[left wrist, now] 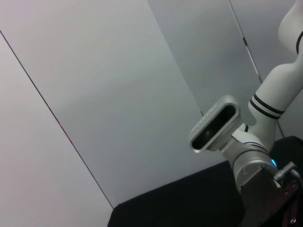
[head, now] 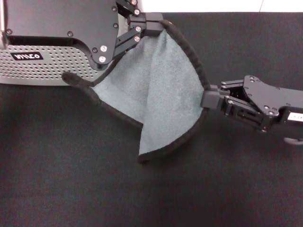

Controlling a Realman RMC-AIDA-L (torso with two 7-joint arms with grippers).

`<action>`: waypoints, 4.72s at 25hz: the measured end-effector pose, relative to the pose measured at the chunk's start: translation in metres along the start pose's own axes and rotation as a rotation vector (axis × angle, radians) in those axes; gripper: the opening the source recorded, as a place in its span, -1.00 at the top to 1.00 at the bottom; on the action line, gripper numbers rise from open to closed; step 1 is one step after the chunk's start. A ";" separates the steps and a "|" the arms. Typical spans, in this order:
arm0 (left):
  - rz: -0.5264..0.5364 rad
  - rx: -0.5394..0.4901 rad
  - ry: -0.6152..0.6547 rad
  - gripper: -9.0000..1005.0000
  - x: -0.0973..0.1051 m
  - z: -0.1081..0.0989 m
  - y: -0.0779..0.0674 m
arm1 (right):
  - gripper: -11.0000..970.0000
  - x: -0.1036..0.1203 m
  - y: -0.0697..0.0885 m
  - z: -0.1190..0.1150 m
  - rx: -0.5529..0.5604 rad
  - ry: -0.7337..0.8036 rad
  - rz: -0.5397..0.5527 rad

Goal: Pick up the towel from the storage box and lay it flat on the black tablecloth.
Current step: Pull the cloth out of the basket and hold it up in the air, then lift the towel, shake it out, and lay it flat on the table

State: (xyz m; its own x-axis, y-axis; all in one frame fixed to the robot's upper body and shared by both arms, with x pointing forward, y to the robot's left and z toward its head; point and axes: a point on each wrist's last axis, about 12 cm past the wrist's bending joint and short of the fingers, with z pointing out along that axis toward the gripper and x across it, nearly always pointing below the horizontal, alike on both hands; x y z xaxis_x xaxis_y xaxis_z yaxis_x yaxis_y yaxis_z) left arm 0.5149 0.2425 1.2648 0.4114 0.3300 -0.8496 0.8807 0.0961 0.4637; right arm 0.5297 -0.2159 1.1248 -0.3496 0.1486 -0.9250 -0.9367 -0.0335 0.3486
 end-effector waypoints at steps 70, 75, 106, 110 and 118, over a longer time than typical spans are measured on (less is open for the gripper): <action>-0.626 -0.101 -0.309 0.20 0.147 0.033 -0.067 | 0.96 -0.168 0.024 -0.021 -0.012 -0.082 -0.573; -0.713 -0.015 -0.379 0.20 0.140 0.037 -0.071 | 0.96 -0.169 0.025 -0.022 -0.011 -0.088 -0.577; -0.817 0.043 -0.348 0.21 0.142 0.049 -0.071 | 0.96 -0.165 0.032 -0.027 -0.014 -0.122 -0.592; -0.824 0.079 -0.344 0.21 0.140 0.054 -0.072 | 0.96 -0.164 0.033 -0.029 -0.010 -0.131 -0.597; -0.820 0.135 -0.395 0.21 0.132 0.058 -0.074 | 0.96 -0.162 0.032 -0.031 -0.003 -0.136 -0.592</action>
State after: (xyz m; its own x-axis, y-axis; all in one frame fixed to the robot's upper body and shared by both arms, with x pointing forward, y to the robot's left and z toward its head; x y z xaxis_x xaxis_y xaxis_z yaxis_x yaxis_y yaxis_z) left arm 0.5179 0.2242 1.1035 -0.3261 -0.1405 -0.9348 0.9416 0.0393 -0.3344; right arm 0.5561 -0.2717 1.2811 0.2363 0.2681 -0.9340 -0.9713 0.0907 -0.2197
